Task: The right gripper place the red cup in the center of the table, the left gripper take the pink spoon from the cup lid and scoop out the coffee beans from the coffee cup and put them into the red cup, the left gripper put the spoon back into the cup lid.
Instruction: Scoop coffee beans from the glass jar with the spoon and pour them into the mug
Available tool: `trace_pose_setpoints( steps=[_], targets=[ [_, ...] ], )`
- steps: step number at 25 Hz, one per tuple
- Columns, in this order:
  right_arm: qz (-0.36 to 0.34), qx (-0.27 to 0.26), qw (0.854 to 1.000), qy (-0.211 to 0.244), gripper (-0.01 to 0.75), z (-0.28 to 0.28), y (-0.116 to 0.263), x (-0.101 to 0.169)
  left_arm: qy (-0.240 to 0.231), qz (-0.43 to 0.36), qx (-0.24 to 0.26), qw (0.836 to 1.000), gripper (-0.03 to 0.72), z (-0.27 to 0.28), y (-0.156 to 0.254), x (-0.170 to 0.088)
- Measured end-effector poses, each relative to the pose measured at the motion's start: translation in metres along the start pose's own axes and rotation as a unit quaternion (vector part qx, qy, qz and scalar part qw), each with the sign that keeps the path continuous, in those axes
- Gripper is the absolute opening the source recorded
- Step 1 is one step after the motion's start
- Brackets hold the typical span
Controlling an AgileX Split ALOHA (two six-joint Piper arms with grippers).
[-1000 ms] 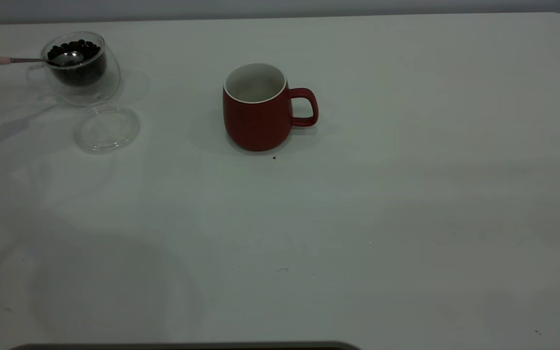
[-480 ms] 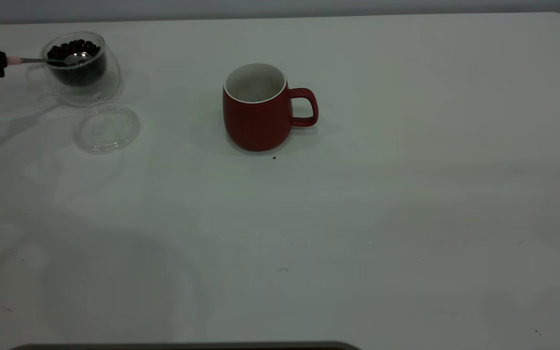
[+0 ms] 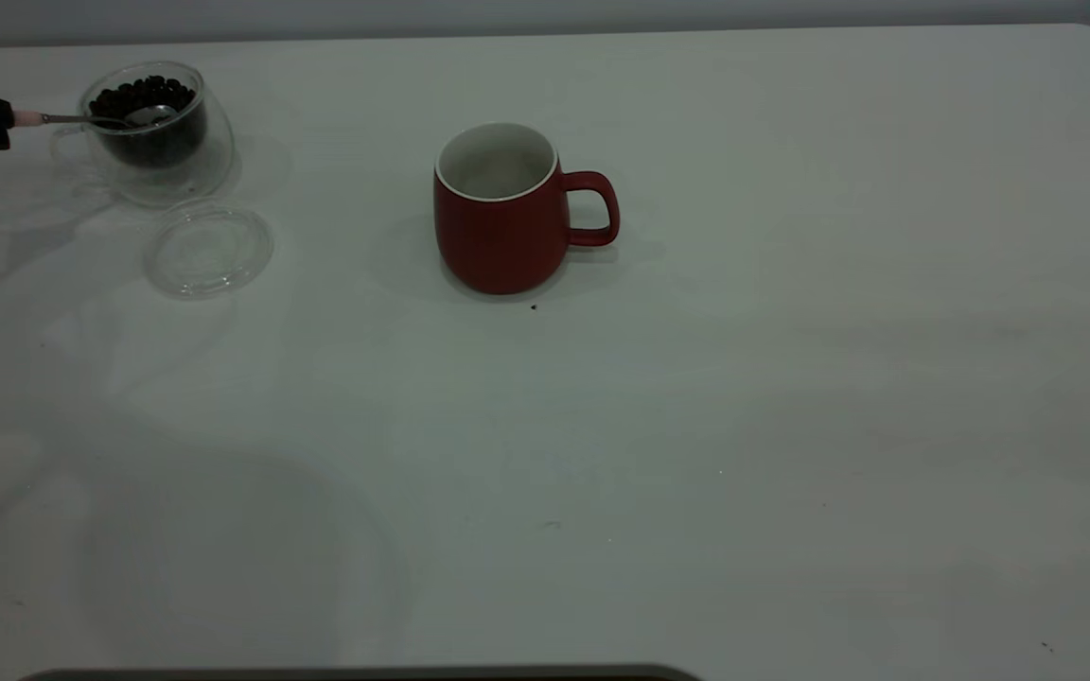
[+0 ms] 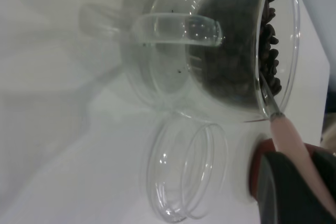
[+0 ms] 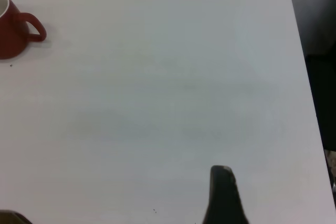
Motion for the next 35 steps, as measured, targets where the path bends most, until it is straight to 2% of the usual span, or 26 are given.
trace_pose_setpoints(
  steps=[21, 28, 35],
  targets=[
    [0.000, -0.001, 1.000, 0.000, 0.557, 0.000, 0.000, 0.000, 0.016, 0.068, 0.018, 0.997, 0.123, 0.001, 0.006, -0.006],
    [0.000, -0.001, 1.000, 0.000, 0.557, 0.000, 0.000, 0.000, 0.037, 0.081, 0.018, 0.996, 0.123, 0.008, 0.004, -0.008],
    [0.000, -0.001, 1.000, 0.000, 0.557, 0.000, 0.000, 0.000, 0.062, 0.084, 0.041, 0.994, 0.123, 0.014, 0.011, -0.015]
  ],
)
Point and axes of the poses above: a point on each arm's last joint axis where the gripper is mounted, z pointing back along that axis away from the gripper, x along the wrist's bending axis when the last joint is at zero, y = z × x, the point moved 8 cm from there along -z, pointing out along that axis toward the gripper, and after that the axes turned 13 degrees about z, right-handed, at the moved point
